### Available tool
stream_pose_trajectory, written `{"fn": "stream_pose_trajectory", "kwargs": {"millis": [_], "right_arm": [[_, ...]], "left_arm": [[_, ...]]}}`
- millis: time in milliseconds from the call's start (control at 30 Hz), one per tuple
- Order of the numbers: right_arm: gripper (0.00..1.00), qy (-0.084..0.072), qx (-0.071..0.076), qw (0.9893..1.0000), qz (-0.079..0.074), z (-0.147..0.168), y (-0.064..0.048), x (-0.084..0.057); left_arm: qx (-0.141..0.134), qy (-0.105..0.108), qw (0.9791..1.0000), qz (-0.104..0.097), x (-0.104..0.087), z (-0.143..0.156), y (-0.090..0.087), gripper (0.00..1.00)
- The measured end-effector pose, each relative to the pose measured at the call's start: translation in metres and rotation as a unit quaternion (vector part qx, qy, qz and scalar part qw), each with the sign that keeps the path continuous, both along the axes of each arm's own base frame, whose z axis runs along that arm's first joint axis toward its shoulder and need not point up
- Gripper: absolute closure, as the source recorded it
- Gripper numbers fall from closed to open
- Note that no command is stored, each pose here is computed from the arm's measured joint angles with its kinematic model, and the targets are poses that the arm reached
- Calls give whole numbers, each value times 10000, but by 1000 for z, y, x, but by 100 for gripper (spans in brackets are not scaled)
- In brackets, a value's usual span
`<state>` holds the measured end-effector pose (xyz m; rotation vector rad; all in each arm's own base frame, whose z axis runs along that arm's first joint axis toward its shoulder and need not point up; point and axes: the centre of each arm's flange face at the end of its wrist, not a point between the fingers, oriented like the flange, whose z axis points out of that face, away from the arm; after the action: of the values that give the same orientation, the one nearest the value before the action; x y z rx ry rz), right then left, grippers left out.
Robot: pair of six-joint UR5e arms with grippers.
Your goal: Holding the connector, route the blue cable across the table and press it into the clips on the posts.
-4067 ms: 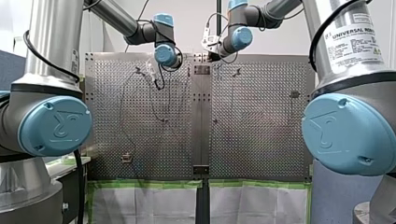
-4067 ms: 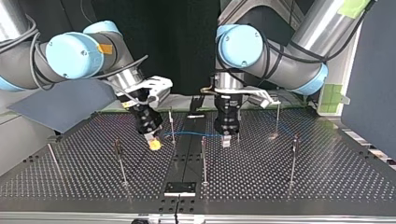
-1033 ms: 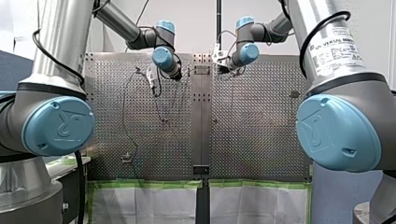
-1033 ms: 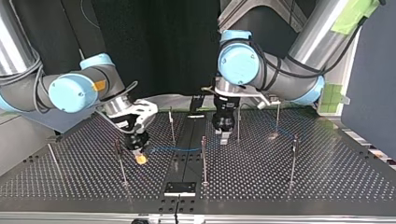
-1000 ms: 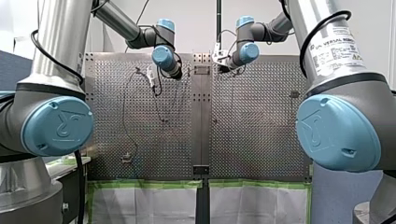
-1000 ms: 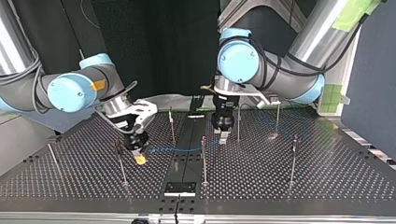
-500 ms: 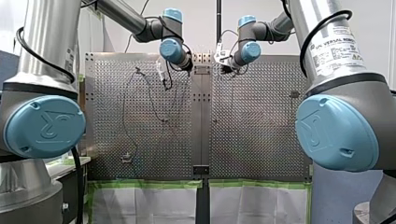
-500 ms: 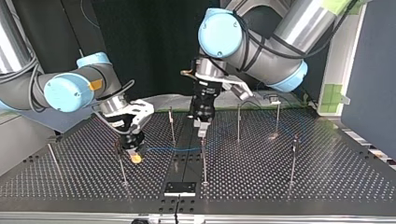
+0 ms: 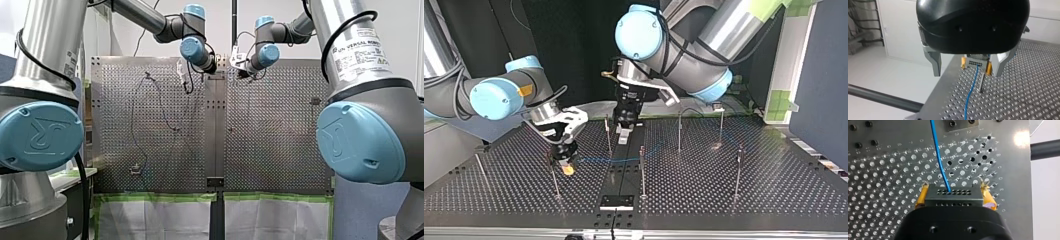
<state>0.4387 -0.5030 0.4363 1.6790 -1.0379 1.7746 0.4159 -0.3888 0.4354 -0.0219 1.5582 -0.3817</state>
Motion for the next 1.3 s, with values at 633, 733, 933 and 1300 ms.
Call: {"fn": "stream_pose_trajectory", "kwargs": {"millis": [633, 733, 933, 1300], "right_arm": [[100, -6, -12, 10000, -10, 1, -1, -1], [100, -7, -14, 10000, -11, 1, -1, -1], [100, -6, -19, 10000, -11, 1, -1, -1], [100, -4, -12, 10000, -11, 1, -1, -1]], "left_arm": [[212, 62, 9987, 462, 53, -11, -19, 0], [164, -7, 9986, 510, 59, -3, -18, 0], [224, 43, 9984, 516, 70, -4, -23, 0], [148, -63, 9970, 761, 113, -14, -31, 0]]}}
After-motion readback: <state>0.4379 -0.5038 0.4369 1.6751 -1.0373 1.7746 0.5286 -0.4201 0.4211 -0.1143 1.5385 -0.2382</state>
